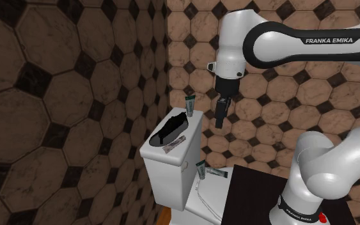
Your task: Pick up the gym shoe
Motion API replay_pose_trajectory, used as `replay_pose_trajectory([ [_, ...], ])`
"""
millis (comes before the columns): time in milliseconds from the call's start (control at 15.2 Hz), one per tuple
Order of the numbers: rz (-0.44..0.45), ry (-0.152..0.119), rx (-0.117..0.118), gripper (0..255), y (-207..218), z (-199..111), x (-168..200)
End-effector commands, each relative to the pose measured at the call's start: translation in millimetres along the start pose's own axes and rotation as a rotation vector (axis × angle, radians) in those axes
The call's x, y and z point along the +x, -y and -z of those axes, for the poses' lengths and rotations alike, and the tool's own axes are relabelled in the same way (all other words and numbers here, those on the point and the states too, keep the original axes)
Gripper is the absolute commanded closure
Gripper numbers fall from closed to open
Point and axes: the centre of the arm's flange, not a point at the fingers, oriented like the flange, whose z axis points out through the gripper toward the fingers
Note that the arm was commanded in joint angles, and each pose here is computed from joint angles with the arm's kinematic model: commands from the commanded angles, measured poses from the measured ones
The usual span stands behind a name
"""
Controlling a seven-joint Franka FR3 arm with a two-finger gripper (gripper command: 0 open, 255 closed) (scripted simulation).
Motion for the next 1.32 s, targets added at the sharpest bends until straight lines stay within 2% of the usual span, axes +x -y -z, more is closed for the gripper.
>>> replay_pose_trajectory([
  [0,0.000,0.000,0.000,0,0,0,0],
  [1254,0.099,0.052,-0.023,0,-184,-75,156],
])
